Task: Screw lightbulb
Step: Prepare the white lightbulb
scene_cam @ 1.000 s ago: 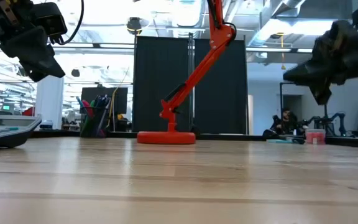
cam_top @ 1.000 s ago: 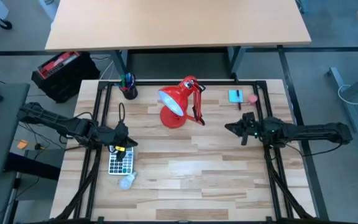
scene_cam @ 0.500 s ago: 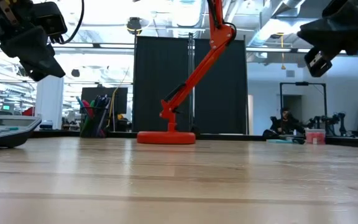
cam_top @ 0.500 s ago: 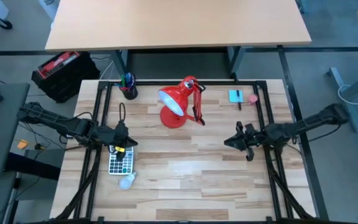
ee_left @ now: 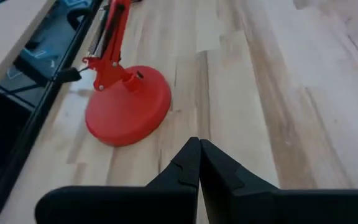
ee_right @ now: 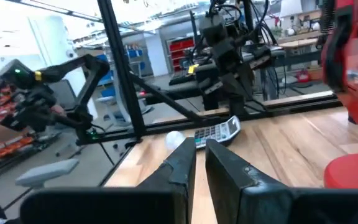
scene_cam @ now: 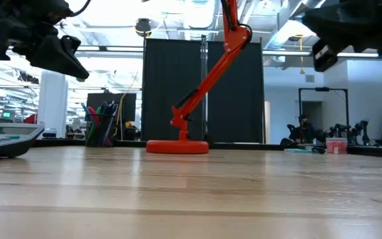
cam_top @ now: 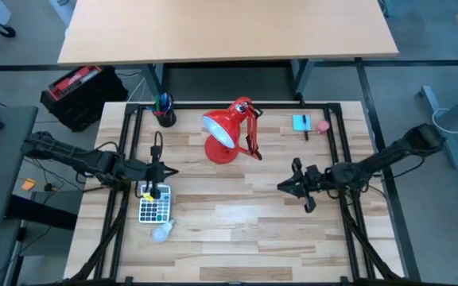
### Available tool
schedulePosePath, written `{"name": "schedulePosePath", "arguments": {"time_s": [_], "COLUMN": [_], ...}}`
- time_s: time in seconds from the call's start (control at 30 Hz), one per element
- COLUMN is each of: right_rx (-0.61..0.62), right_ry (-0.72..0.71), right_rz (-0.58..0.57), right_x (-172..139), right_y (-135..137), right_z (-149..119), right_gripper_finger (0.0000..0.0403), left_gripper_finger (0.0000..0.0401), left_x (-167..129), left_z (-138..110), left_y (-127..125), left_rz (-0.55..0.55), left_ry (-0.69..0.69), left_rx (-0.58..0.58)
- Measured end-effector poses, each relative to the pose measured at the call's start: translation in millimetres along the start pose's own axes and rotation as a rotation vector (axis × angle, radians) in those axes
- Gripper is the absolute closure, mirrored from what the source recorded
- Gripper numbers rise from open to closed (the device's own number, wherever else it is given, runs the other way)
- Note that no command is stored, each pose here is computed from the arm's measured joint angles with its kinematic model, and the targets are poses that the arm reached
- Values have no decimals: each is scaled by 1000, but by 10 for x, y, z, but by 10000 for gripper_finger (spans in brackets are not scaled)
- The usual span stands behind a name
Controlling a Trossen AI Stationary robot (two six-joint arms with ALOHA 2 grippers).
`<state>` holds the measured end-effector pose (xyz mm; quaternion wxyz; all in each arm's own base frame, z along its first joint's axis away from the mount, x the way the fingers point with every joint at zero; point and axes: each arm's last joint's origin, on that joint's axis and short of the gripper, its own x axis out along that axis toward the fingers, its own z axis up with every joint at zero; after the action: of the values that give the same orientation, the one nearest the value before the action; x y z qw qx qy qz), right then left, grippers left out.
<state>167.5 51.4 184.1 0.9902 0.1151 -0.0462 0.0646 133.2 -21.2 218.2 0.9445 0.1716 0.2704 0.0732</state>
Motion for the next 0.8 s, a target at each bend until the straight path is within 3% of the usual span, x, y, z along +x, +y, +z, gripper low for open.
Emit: {"name": "schedulePosePath", "arguments": {"time_s": [0.1,0.2,0.27,0.33,0.43,0.7,0.8], "right_rx": [-7,-14,-26,-54,-97,-41,-11], "right_ry": [41,88,111,131,150,153,167], "right_rz": [-7,-17,-26,-43,-72,-127,-126], "right_x": [163,364,520,690,960,1355,1381], "right_y": [33,69,86,78,45,-55,-35], "right_z": [-20,-65,-93,-128,-175,-234,-260], "right_gripper_finger": [353,353,353,353,353,353,353], "left_gripper_finger": [401,401,401,401,401,401,401], "left_x": [1,1,8,16,15,25,67], "left_z": [-5,5,44,73,112,149,160], "left_y": [-1,0,-6,-15,-4,2,-65], "left_rz": [0,-1,-24,-57,-64,-80,-233], "left_ry": [5,-4,-42,-63,-96,-121,-75], "left_rx": [97,104,-29,-254,-503,-722,-739]}}
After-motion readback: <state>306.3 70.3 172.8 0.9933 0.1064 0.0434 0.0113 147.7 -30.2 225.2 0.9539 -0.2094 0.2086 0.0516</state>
